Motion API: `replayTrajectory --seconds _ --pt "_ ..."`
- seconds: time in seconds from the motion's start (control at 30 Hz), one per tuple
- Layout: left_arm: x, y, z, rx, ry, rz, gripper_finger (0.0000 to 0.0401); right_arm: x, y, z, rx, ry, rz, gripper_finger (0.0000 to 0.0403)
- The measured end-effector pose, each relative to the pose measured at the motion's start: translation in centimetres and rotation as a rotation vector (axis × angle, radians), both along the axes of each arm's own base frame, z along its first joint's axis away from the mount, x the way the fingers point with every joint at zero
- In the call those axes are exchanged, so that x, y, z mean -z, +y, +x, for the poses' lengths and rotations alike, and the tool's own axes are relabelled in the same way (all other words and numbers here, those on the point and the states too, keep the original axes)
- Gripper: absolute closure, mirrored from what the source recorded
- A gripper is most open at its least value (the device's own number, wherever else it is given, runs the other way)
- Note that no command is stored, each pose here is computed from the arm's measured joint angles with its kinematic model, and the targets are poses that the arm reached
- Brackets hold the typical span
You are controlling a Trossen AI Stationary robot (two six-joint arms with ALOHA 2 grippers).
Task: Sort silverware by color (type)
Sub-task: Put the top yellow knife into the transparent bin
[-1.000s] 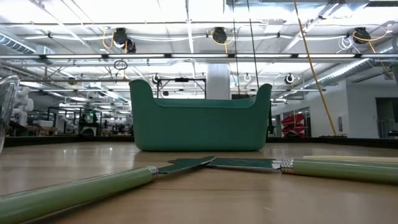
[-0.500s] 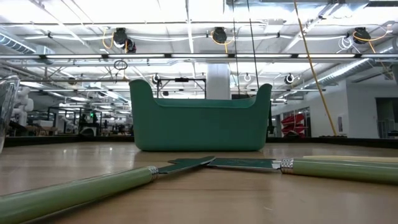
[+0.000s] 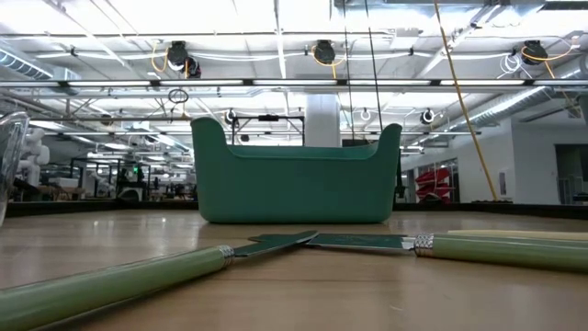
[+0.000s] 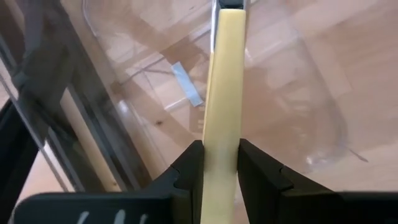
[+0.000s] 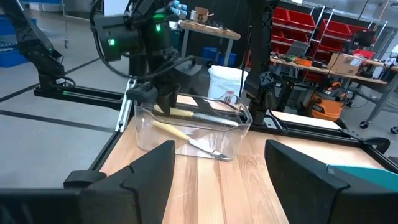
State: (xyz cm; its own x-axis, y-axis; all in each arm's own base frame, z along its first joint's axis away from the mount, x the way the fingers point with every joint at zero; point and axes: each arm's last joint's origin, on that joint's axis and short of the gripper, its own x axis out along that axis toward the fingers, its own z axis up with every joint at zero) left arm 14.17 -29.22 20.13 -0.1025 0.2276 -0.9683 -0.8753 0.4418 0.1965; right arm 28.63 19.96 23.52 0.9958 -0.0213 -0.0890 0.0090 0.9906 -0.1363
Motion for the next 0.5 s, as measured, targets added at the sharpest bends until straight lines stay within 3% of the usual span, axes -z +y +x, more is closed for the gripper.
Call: replayTrajectory --seconds 0.23,0.5 --pt "-2.7 -0.3 0.2 0.013 -0.034 0.027 0.0321 0.1 0.1 0.0 -0.003 0.008 -0.012 0.0161" --pt "-2.1 -0.2 0.8 -0.055 0.098 -0.014 0.0321 0.1 0.2 -0.1 -0.007 0.007 -0.009 0.0161"
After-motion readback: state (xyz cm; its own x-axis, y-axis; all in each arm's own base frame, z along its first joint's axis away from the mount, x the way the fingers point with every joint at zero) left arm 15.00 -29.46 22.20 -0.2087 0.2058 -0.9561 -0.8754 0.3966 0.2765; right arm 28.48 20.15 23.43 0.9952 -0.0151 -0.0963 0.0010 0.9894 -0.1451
